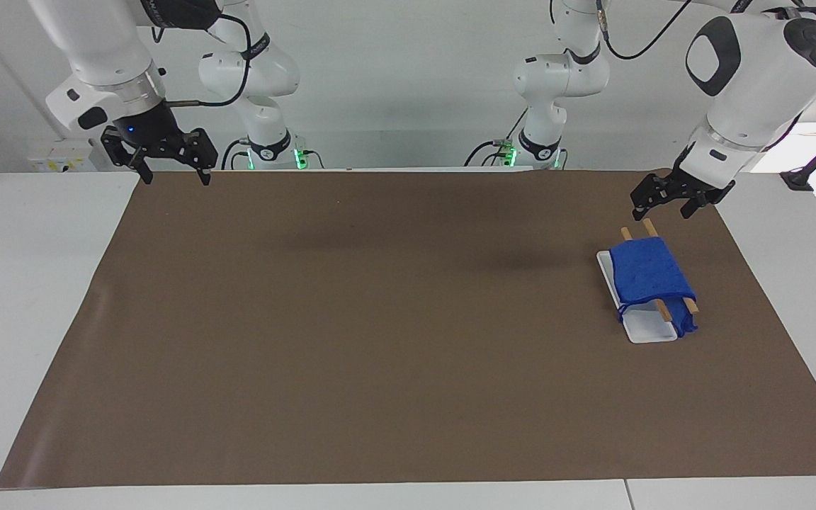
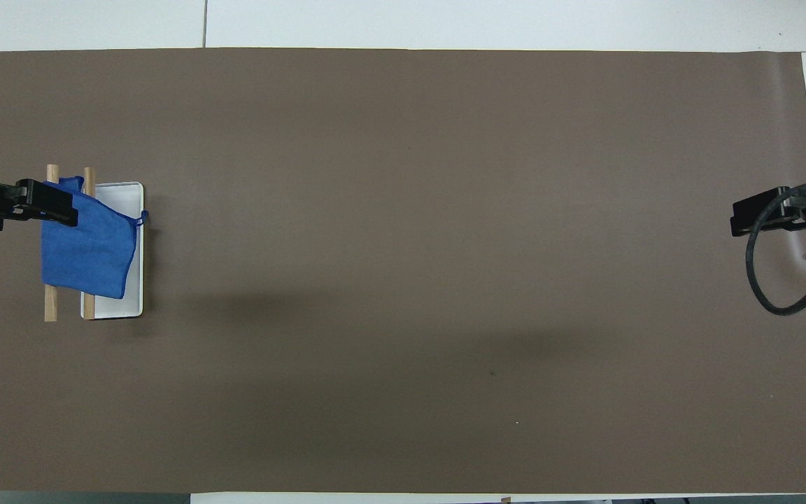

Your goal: Right arm passes towel to left arm to hang

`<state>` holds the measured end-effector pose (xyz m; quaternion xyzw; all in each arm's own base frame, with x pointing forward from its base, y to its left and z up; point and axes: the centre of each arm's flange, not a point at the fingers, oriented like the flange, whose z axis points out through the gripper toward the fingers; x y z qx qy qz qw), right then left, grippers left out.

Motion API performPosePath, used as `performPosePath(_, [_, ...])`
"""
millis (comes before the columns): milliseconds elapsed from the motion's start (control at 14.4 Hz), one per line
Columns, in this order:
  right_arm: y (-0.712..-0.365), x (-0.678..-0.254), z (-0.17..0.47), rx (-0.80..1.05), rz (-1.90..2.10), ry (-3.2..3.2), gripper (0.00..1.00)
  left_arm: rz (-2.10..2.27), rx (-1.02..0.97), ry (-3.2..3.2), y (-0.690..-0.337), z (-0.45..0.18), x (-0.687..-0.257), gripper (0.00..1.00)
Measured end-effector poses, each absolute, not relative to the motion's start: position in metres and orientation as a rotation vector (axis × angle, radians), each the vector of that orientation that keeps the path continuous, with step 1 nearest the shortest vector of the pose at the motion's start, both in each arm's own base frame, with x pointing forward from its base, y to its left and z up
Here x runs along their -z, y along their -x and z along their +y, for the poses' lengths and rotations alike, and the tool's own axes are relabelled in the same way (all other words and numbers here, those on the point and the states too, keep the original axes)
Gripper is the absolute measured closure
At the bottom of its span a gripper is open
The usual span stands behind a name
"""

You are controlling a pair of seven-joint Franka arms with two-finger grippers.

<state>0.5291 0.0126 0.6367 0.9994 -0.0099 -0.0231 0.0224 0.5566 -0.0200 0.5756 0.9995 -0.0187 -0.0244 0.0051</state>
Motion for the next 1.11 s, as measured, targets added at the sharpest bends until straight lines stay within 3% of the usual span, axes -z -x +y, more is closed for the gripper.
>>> performPosePath(1107, [-0.529,-0.6365,0.0101,0.073,-0.038,-3.096,0.0,-0.23,0.02,-3.154,-0.5602,-0.0272,-0.5792,0.0])
